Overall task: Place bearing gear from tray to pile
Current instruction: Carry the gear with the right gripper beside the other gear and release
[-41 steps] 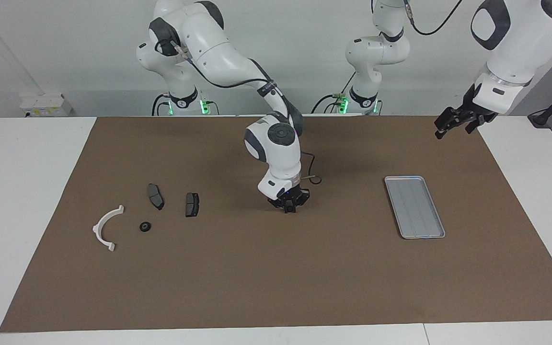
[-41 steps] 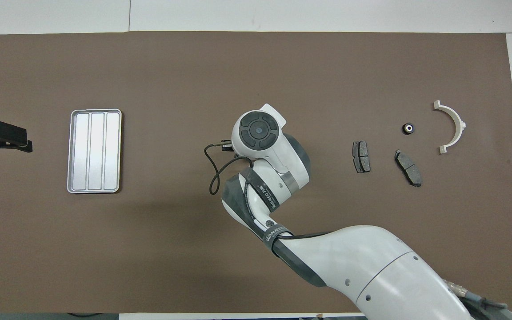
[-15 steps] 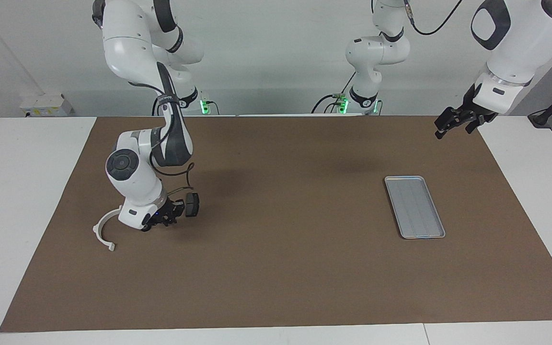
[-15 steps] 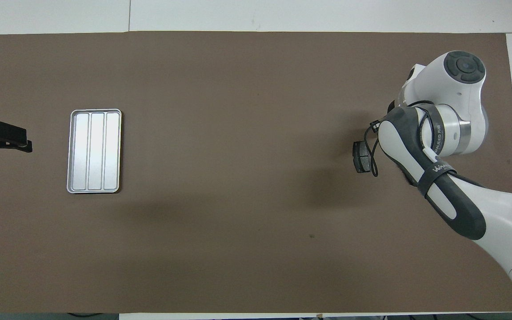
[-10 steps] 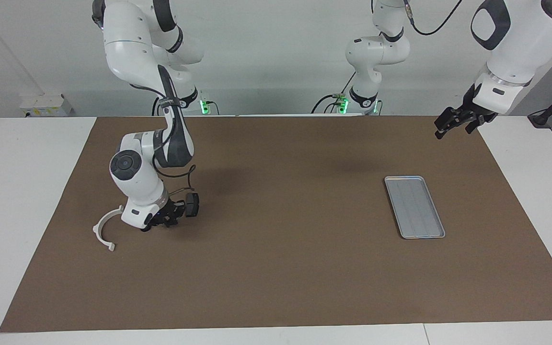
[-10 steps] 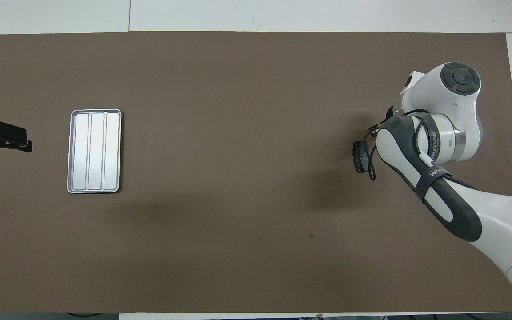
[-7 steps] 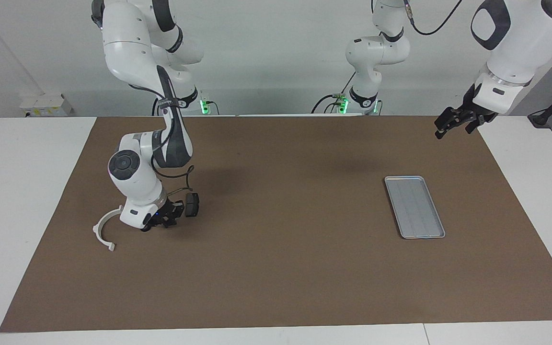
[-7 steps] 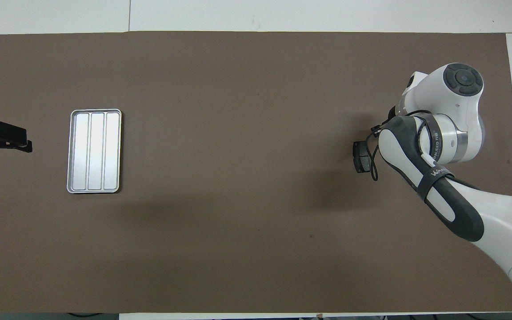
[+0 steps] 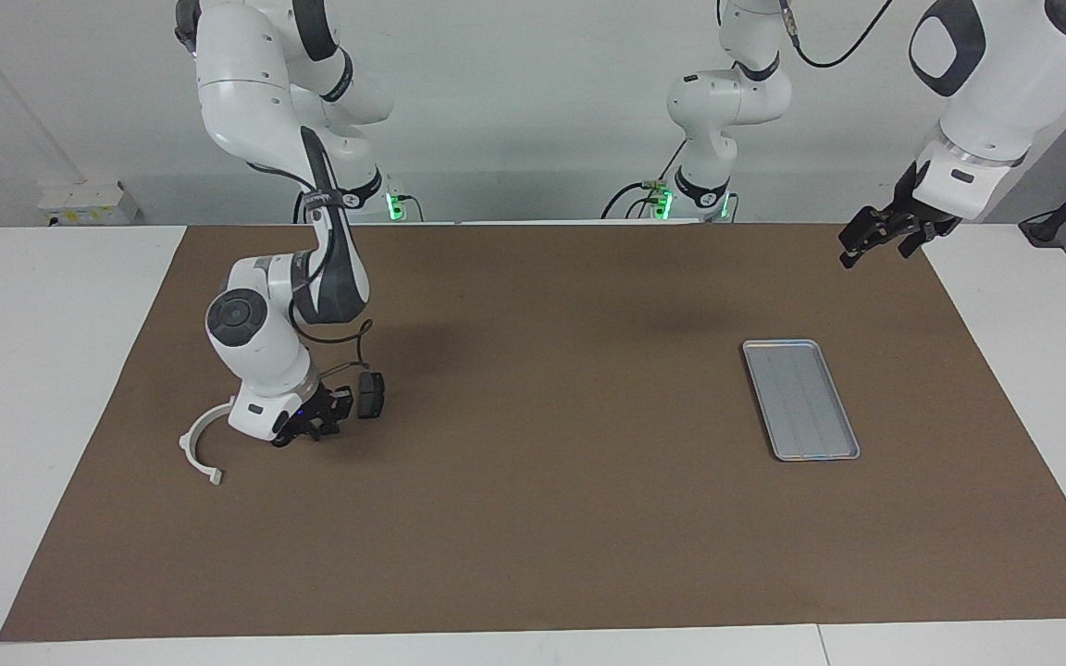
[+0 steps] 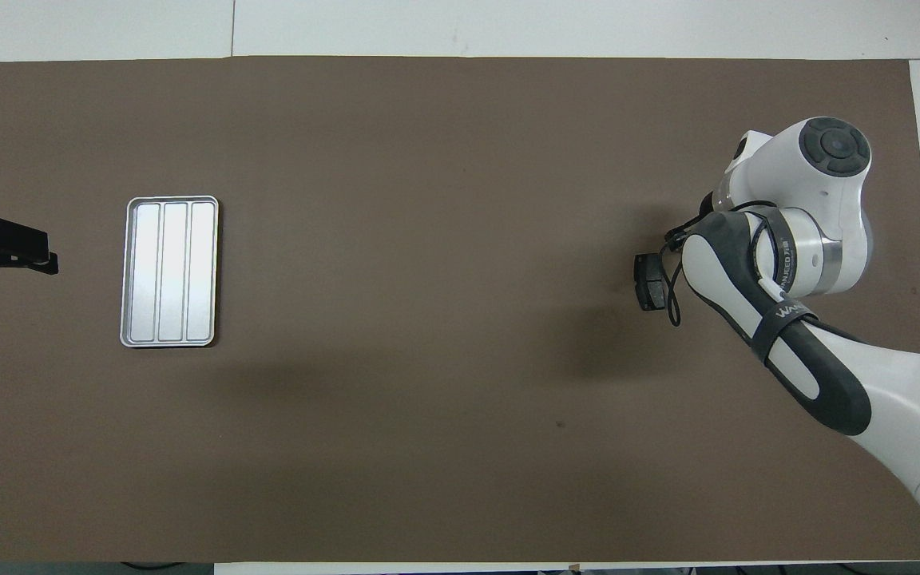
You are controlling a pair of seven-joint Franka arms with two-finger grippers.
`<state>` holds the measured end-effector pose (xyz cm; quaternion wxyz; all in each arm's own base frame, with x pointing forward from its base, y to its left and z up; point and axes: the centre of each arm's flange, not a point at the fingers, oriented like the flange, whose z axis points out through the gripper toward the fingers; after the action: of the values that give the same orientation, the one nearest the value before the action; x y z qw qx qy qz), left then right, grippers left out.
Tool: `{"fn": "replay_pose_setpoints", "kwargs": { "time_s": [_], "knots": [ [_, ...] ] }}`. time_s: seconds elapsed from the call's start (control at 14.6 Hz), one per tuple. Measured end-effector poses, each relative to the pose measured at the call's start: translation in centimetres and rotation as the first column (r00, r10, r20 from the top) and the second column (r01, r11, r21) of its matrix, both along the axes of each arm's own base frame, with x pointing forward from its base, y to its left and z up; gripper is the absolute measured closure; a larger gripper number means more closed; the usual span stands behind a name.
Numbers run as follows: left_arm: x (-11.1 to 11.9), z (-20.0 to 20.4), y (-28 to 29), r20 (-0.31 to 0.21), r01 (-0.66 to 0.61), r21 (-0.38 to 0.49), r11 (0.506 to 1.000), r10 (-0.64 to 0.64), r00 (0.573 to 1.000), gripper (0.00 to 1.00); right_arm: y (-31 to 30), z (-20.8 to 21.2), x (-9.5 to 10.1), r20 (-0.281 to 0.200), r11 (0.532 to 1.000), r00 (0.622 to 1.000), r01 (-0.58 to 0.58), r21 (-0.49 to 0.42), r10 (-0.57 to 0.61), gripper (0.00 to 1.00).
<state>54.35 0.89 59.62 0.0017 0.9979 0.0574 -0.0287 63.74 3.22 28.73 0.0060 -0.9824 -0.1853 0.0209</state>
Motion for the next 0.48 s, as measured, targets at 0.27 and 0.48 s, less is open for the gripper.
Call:
{"fn": "replay_pose_setpoints", "kwargs": {
  "time_s": [0.27, 0.48],
  "knots": [
    [0.0, 0.0, 0.0, 0.0, 0.0, 0.0, 1.0, 0.0, 1.0, 0.0, 0.7, 1.1, -0.1, -0.024, 0.998, 0.998, 0.063, -0.002, -0.063, 0.1],
    [0.0, 0.0, 0.0, 0.0, 0.0, 0.0, 1.0, 0.0, 1.0, 0.0, 2.3, 6.0, 0.2, -0.03, 0.992, 0.992, 0.124, -0.007, -0.125, 0.08]
  ]
}}
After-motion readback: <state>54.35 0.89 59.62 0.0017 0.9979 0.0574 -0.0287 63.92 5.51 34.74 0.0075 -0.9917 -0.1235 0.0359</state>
